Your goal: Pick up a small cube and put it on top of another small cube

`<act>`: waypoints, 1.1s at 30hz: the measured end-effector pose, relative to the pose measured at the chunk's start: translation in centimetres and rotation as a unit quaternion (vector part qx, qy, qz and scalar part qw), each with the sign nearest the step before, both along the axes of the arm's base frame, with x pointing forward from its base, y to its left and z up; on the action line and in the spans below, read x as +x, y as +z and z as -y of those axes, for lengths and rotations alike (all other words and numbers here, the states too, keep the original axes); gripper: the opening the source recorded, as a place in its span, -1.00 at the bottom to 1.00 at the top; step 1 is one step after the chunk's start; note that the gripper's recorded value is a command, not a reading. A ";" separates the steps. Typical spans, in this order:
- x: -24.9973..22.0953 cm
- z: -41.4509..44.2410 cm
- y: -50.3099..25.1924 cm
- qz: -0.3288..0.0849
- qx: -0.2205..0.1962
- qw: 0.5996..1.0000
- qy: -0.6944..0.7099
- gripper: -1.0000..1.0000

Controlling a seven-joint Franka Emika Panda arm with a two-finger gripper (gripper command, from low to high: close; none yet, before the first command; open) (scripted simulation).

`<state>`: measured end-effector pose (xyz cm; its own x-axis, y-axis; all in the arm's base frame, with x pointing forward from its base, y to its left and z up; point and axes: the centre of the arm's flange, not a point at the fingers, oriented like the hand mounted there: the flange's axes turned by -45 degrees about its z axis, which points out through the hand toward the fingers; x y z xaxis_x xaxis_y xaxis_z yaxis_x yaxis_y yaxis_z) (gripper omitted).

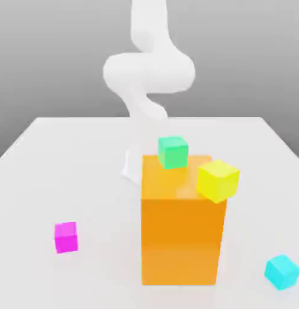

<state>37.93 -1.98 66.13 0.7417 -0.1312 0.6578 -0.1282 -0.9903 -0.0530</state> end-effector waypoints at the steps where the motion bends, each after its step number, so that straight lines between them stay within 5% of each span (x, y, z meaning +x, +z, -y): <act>1: 1.3 1.1 -2.5 -0.018 0.012 0.999 -0.028 0.00; 9: 5.1 10.1 -21.8 -0.140 0.100 0.955 -0.243 0.00; 19: -3.5 17.7 -43.5 -0.258 0.204 0.805 -0.494 0.00; 27: -5.7 17.7 -52.6 -0.276 0.219 0.771 -0.530 0.00; 28: -5.8 17.7 -53.2 -0.276 0.219 0.771 -0.530 -1.00; 33: -5.7 17.7 -53.2 -0.275 0.219 0.772 -0.530 -1.00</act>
<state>32.19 -19.65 12.95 0.2166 -0.9763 0.0015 -0.9763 -0.2166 -0.0014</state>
